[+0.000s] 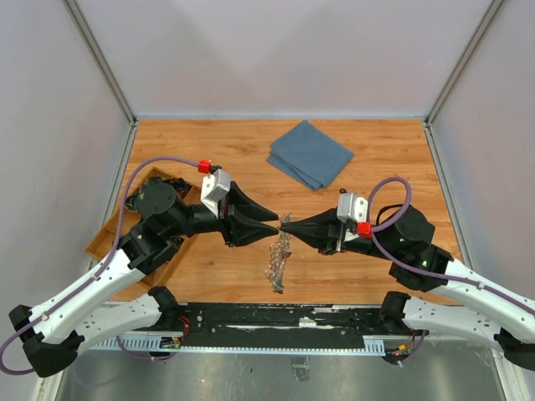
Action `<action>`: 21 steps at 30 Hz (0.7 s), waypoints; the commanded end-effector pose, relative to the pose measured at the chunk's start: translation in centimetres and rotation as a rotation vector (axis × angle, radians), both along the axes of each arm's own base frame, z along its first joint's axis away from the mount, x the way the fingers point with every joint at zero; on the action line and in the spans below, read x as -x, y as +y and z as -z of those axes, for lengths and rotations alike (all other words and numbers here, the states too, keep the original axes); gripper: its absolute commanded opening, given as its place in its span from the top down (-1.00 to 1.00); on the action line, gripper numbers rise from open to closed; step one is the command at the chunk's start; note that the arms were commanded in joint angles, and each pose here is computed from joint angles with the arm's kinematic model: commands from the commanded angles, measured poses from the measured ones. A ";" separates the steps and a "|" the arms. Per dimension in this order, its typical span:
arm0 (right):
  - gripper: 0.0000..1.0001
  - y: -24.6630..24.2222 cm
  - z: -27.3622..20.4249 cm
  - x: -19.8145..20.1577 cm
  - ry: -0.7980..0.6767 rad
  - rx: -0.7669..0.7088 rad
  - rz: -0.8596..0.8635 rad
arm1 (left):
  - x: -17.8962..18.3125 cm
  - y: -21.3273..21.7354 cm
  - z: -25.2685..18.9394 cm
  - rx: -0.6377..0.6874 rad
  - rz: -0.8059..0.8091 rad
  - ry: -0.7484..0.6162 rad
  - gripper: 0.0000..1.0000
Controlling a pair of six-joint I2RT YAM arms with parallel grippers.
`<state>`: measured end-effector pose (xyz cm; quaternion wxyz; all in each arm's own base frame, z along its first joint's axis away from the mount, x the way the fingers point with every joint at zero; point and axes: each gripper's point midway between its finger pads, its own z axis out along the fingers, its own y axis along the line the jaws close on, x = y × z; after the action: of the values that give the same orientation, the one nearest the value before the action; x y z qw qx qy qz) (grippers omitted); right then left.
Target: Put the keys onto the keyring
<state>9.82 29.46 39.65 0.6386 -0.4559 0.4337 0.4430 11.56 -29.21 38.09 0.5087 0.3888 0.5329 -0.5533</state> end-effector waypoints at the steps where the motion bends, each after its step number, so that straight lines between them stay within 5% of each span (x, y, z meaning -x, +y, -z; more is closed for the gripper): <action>1: 0.99 -0.6 -3.8 0.5 -0.040 -0.113 -0.008 | 1.3 -0.3 -1.2 0.031 0.079 -0.045 0.22; 9: 0.99 -0.3 -3.8 0.4 -0.034 -0.118 -0.016 | 1.1 -0.5 -0.7 0.020 0.077 -0.032 0.58; 14: 0.99 -0.1 -3.7 0.3 -0.030 -0.116 -0.016 | 1.1 -0.6 -0.9 0.023 0.080 -0.034 0.98; 18: 0.98 -0.4 -3.7 0.2 -0.027 -0.119 -0.003 | 1.2 -0.2 -1.4 0.043 0.062 -0.043 0.99; 21: 0.67 -1.1 -3.9 0.3 -0.041 -0.112 0.015 | 1.2 0.3 -2.1 0.062 0.036 -0.053 0.99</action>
<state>10.05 29.88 39.85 0.6389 -0.4480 0.4351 0.4491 10.72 -29.58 38.09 0.4938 0.4054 0.5195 -0.5674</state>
